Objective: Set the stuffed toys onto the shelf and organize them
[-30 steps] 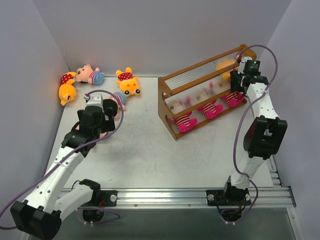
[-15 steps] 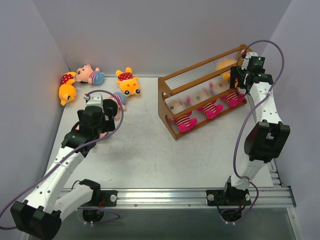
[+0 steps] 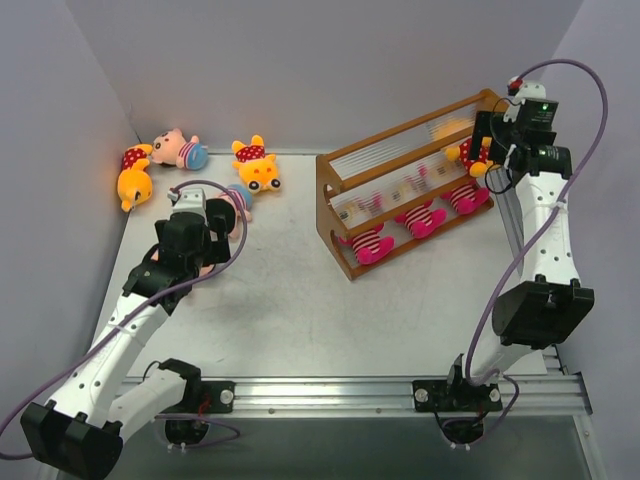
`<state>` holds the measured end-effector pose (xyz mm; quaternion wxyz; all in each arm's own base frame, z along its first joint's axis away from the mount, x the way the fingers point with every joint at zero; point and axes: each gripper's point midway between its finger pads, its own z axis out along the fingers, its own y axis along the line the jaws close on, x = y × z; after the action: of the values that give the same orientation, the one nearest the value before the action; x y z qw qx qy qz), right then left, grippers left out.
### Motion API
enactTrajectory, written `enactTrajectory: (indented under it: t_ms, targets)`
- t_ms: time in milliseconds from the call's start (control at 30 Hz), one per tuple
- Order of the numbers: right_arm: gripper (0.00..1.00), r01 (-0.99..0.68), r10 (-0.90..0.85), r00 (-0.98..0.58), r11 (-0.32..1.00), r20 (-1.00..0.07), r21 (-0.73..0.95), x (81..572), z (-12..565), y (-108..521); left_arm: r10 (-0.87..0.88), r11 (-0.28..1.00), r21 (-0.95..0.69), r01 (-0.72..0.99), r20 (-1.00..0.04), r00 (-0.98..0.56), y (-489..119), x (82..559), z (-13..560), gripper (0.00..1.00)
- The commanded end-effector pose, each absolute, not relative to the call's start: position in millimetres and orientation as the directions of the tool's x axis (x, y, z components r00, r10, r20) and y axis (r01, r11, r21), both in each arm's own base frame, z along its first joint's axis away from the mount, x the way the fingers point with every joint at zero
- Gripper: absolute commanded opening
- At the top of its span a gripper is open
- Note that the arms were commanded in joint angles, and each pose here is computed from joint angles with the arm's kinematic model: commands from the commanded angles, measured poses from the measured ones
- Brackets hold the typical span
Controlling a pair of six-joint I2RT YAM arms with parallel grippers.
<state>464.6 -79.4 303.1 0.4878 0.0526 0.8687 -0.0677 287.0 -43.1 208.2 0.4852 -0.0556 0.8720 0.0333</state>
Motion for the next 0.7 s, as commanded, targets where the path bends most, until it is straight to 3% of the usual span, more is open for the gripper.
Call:
enactTrajectory:
  t_ms: [0, 433, 667]
  targets:
    - [0.98, 0.159, 0.051, -0.392, 0.987, -0.918, -0.013, 443.1, 364.7, -68.1, -0.078, 0.993, -0.025, -0.115, -0.872, -0.484, -47.8, 291.8, 218.4, 0.94]
    - [0.99, 0.049, 0.092, -0.141, 0.995, -0.986, 0.086, 380.4, 424.4, -33.8, -0.105, 0.992, -0.054, -0.112, -0.841, -0.530, -55.6, 298.9, 204.1, 0.94]
    - [0.99, -0.094, 0.065, -0.110, 0.993, -0.992, 0.075, 352.9, 408.1, 9.2, -0.175, 0.984, -0.120, -0.134, -0.816, -0.552, -56.1, 316.2, 202.6, 0.94]
